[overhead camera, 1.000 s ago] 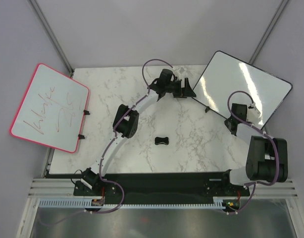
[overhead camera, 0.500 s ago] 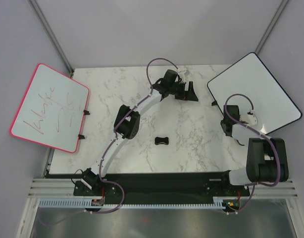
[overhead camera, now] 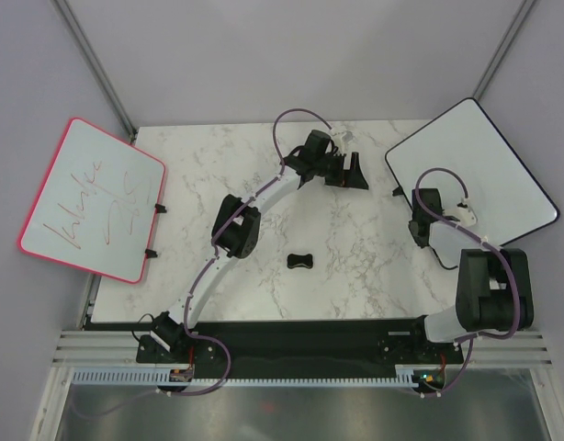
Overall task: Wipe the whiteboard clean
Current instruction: Adjust the whiteboard stand at the center of the board.
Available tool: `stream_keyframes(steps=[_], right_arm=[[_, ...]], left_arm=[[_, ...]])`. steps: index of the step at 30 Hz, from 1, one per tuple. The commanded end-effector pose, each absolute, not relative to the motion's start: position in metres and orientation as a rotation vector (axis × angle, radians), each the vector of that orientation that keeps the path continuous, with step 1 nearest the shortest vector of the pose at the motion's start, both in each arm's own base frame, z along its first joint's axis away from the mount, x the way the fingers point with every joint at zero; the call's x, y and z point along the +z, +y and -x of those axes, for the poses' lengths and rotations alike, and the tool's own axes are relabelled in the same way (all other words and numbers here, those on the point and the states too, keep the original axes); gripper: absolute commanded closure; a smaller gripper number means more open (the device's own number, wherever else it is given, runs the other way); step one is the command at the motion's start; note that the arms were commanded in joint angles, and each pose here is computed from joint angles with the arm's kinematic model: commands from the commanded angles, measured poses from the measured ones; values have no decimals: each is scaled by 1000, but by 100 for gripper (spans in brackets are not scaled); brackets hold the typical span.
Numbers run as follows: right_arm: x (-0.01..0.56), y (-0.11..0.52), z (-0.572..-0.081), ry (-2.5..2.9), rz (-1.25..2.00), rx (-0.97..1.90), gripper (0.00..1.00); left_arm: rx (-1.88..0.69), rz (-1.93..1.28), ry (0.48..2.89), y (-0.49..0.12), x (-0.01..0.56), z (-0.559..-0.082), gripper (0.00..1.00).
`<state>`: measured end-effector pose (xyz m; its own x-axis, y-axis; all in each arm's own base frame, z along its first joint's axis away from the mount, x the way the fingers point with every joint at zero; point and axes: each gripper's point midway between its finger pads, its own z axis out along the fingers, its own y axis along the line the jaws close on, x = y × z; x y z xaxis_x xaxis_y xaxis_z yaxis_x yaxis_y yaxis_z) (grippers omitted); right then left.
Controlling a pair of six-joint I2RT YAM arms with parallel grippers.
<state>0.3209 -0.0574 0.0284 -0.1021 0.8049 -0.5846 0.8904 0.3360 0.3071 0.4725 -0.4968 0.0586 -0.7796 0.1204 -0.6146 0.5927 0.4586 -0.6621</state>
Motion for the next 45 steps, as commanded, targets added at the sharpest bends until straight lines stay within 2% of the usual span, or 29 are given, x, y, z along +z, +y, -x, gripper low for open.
stream_keyframes(steps=[1, 9, 13, 18, 20, 21, 22, 24, 35, 41, 45], right_arm=[[8, -59, -286, 2035, -1544, -316, 100], [24, -54, -294, 2023, -1504, -349, 99], [32, -58, -296, 2010, -1478, -362, 85], [32, -59, -296, 2003, -1482, -368, 81], [32, -59, -297, 2007, -1477, -370, 76], [33, -58, -298, 2009, -1475, -365, 72], [34, -58, -298, 2007, -1473, -364, 64], [36, -59, -299, 1999, -1473, -359, 59], [49, -50, -298, 2001, -1422, -303, 55], [62, -17, -298, 2082, -1257, -219, 47], [56, 11, -279, 2171, -1176, -161, 44]], left_arm=[[-1285, -628, 2137, -500, 94, -476, 1], [-1293, -625, 2140, -500, 93, -475, 1], [-1297, -619, 2142, -501, 92, -476, 1], [-1306, -612, 2150, -501, 89, -475, 1], [-1303, -613, 2151, -501, 88, -475, 1], [-1305, -614, 2147, -501, 89, -475, 1], [-1305, -614, 2147, -501, 90, -475, 1], [-1302, -611, 2151, -501, 87, -475, 1], [-1312, -625, 2147, -501, 86, -474, 1], [-1264, -661, 2134, -499, 88, -475, 1], [-1217, -703, 2115, -495, 99, -474, 1]])
